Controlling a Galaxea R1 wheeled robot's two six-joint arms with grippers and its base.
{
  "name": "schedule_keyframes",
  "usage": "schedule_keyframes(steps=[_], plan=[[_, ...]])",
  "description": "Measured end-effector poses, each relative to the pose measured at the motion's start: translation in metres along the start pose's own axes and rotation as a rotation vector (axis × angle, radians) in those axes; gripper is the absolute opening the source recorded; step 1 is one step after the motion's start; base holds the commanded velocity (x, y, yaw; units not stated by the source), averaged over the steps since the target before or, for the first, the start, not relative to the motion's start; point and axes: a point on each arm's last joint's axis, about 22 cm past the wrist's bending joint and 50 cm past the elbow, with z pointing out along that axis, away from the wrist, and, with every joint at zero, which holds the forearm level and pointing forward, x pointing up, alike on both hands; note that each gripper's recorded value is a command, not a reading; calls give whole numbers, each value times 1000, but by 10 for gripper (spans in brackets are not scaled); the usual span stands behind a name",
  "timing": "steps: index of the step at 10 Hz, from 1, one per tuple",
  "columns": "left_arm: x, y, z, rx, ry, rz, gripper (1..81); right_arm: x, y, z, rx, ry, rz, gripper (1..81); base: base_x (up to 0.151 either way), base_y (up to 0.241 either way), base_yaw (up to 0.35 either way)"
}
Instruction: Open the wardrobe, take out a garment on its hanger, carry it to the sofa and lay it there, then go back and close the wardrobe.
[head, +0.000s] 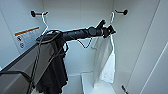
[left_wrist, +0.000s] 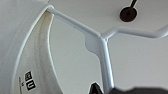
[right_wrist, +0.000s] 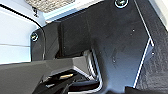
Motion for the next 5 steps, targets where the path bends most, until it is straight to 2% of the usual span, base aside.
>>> schedule_keyframes(steps=[5], plan=[[-3, -16, -2, 11, 9, -24, 10, -3, 1, -1, -1, 15, 4, 811, -84, 0, 0]])
